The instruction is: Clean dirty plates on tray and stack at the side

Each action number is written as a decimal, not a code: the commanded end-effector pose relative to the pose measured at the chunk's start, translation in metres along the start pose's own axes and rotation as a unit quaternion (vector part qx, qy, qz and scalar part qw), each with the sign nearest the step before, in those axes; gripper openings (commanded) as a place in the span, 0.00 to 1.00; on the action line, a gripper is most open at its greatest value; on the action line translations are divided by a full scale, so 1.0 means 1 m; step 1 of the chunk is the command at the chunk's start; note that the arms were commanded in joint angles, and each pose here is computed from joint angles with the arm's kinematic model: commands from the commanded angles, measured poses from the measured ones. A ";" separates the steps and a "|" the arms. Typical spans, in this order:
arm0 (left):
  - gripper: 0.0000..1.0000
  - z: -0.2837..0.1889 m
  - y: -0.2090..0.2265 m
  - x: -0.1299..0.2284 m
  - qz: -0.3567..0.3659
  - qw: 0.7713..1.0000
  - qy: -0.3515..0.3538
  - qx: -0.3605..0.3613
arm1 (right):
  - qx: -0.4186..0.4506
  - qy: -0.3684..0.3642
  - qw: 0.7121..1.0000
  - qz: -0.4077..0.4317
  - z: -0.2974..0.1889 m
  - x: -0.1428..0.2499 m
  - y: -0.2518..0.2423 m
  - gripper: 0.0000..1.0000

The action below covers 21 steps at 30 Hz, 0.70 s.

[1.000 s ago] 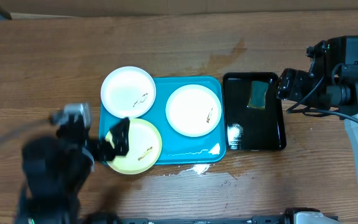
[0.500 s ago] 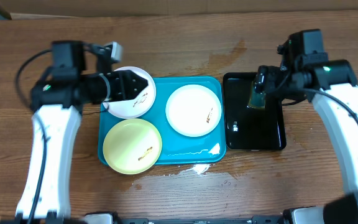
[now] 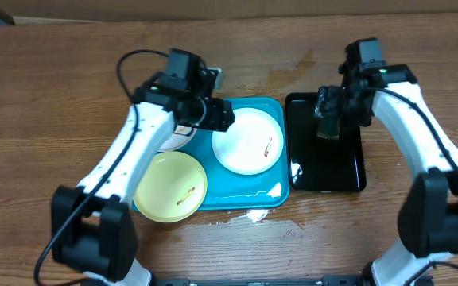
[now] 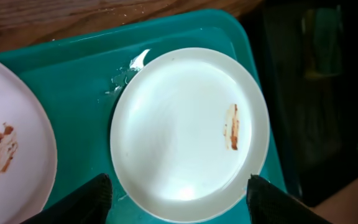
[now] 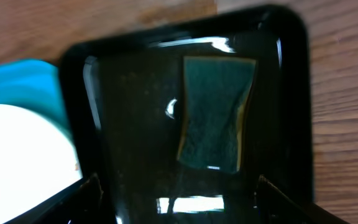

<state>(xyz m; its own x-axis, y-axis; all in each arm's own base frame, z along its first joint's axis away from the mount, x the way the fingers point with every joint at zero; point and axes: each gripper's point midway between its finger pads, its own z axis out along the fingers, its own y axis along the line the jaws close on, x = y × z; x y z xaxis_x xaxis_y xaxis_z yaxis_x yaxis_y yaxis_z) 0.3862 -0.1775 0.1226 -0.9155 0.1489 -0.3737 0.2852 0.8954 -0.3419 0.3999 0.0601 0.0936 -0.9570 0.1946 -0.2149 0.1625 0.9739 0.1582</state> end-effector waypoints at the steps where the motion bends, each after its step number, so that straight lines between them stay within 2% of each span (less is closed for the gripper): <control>1: 0.71 0.014 0.012 -0.004 0.010 0.999 0.001 -0.040 | 0.023 0.000 1.000 0.003 0.012 -0.002 -0.008 0.80; 5: 0.70 0.032 0.017 -0.002 0.008 0.999 0.013 -0.041 | 0.057 -0.019 0.998 0.002 0.024 -0.014 -0.020 0.80; 21: 0.64 0.082 0.030 0.023 -0.001 0.996 0.071 -0.046 | 0.056 -0.024 0.998 0.002 0.069 -0.023 -0.021 0.79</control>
<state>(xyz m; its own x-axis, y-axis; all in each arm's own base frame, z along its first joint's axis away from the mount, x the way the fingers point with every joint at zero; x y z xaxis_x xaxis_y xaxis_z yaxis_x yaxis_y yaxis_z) 0.3950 -0.1779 0.0433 -0.9499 0.1800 -0.2556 0.2494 0.9294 -0.2721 0.4377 0.0466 0.0381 -0.9442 0.1969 -0.2639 0.1851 0.9803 0.0690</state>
